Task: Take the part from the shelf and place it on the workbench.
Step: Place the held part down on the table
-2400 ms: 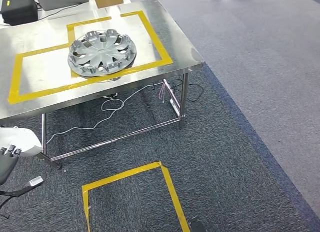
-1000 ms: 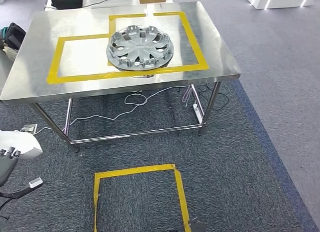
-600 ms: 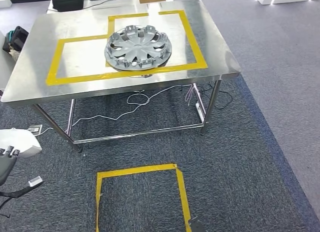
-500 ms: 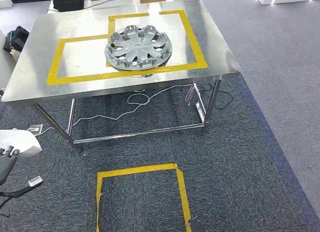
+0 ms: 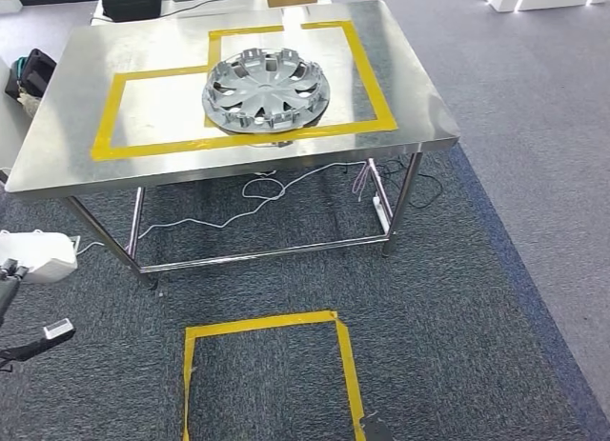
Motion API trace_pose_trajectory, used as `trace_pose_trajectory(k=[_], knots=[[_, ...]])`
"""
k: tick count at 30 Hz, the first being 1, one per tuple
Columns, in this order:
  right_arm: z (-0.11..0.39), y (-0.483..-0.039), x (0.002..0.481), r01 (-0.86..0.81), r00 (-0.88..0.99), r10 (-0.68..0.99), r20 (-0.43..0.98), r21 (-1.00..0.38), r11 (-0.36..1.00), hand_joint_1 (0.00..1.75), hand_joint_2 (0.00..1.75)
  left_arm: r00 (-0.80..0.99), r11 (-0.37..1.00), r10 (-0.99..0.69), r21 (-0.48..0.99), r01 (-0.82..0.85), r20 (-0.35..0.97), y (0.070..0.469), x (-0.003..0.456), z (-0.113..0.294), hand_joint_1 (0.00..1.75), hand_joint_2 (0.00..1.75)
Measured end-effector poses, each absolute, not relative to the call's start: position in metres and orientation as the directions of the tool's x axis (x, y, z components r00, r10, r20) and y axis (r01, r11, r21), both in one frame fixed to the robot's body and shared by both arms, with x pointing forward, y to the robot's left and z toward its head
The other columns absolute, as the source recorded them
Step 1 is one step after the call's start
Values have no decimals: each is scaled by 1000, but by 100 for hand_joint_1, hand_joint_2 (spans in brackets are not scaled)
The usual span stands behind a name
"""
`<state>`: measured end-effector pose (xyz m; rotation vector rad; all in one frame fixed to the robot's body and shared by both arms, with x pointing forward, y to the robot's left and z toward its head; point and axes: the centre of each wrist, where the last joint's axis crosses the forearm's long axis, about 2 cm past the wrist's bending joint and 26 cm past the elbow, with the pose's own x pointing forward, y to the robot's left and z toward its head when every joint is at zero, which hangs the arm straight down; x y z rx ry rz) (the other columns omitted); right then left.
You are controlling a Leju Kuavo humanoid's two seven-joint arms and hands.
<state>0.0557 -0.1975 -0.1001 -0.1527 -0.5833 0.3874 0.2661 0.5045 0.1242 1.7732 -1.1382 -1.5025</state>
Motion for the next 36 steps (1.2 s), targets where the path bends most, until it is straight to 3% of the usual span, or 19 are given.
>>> trace_pose_trajectory(k=[18, 36], knots=[[-100, -198, 56, -298, 770, 387, 507, -250, 921, 0, 0, 157, -390, -921, 829, -401, -357, 532, 275, 200, 175, 175], [-100, -199, 56, -295, 771, 385, 508, -250, 922, 0, 0, 172, -388, -922, 817, -427, -348, 534, 275, 209, 175, 175]])
